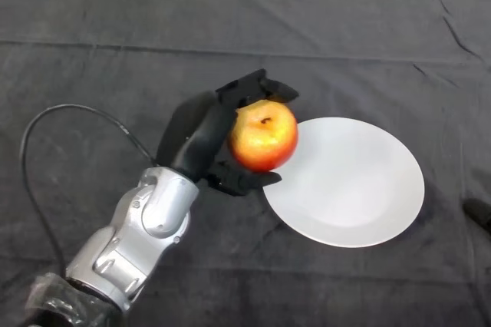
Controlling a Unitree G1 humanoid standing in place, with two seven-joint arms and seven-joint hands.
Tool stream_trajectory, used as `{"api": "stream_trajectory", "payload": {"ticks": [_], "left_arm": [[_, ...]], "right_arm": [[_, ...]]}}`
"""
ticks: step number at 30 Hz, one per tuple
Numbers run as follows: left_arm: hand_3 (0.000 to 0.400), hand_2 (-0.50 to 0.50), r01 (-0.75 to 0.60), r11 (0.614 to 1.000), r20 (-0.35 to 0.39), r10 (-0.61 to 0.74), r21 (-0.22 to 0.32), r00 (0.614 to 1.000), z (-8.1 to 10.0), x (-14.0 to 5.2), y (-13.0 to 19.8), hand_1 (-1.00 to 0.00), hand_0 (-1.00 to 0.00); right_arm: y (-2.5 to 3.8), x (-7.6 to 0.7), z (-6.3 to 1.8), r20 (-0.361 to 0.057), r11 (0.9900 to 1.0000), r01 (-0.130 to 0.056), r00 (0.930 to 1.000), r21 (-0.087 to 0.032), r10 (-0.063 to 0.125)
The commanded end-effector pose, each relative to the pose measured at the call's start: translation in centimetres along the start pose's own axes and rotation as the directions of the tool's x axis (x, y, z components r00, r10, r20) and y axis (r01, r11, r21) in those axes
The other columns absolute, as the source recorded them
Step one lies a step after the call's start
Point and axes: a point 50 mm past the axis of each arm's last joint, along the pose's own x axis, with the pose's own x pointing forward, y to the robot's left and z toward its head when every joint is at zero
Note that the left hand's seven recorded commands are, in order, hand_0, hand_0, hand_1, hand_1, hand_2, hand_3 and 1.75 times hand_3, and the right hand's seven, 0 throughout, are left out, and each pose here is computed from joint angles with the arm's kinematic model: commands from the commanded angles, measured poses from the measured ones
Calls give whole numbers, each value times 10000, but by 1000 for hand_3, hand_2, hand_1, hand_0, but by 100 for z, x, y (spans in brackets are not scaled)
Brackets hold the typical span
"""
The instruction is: Move the apple to the plate
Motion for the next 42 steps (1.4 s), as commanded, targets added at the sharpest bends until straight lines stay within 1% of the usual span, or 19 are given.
{"api": "stream_trajectory", "payload": {"ticks": [1, 12, 20, 21, 22, 23, 24, 26, 27, 28, 29, 30, 31, 36, 42], "left_arm": [[400, 0, -69, 9998, 533, 60, 168, 9986, 92, 146, 48, -1000, -1000], [400, 0, 876, 9961, 710, -884, 133, 9936, 127, 209, -251, -1000, -1000], [400, 0, 1457, 9887, 720, -1480, 355, 9864, 107, 220, -378, -1000, -1000], [400, -12, 1509, 9877, 720, -1535, 401, 9855, 103, 221, -386, -976, -1000], [400, -78, 1556, 9868, 720, -1585, 448, 9847, 99, 221, -391, -843, -1000], [400, -182, 1601, 9858, 721, -1634, 503, 9839, 95, 223, -395, -635, -1000], [400, -222, 1638, 9849, 721, -1676, 554, 9832, 91, 224, -397, -557, -1000], [400, -280, 1700, 9832, 722, -1746, 660, 9820, 84, 226, -402, -439, -1000], [400, -425, 1725, 9824, 722, -1775, 711, 9815, 81, 226, -405, -149, -1000], [279, -349, 1745, 9817, 723, -1799, 757, 9810, 78, 225, -408, 0, -698], [179, -224, 1763, 9810, 724, -1822, 805, 9806, 77, 225, -410, 0, -447], [136, -171, 1777, 9804, 726, -1840, 847, 9803, 76, 226, -411, 0, -341], [0, 0, 1788, 9799, 728, -1854, 885, 9800, 77, 227, -411, 0, 0], [0, 0, 1779, 9786, 770, -1861, 1030, 9795, 89, 240, -378, 0, 0], [0, 0, 1573, 9817, 900, -1672, 1076, 9818, 114, 251, -268, 0, 0]], "right_arm": [[7, -53, 45, 188, 9999, 17, 9998, -142, -14], [8, -55, 46, 186, 9999, 5, 9998, -130, -3], [8, -56, 47, 183, 9999, -7, 9998, -117, 9], [8, -56, 47, 182, 9999, -9, 9998, -116, 11], [9, -56, 48, 182, 9999, -10, 9998, -114, 12], [9, -56, 48, 181, 9999, -12, 9998, -113, 14], [9, -56, 48, 181, 9999, -14, 9998, -111, 16], [9, -56, 48, 180, 9999, -17, 9998, -108, 19], [9, -57, 48, 179, 9999, -19, 9998, -107, 20], [9, -57, 48, 179, 9999, -20, 9998, -105, 22], [9, -57, 48, 178, 9999, -22, 9998, -104, 24], [9, -57, 48, 178, 9999, -23, 9998, -103, 25], [9, -57, 48, 177, 9999, -25, 9998, -102, 26], [9, -57, 48, 174, 9999, -31, 9998, -97, 33], [9, -57, 48, 171, 9999, -37, 9998, -94, 39]]}}
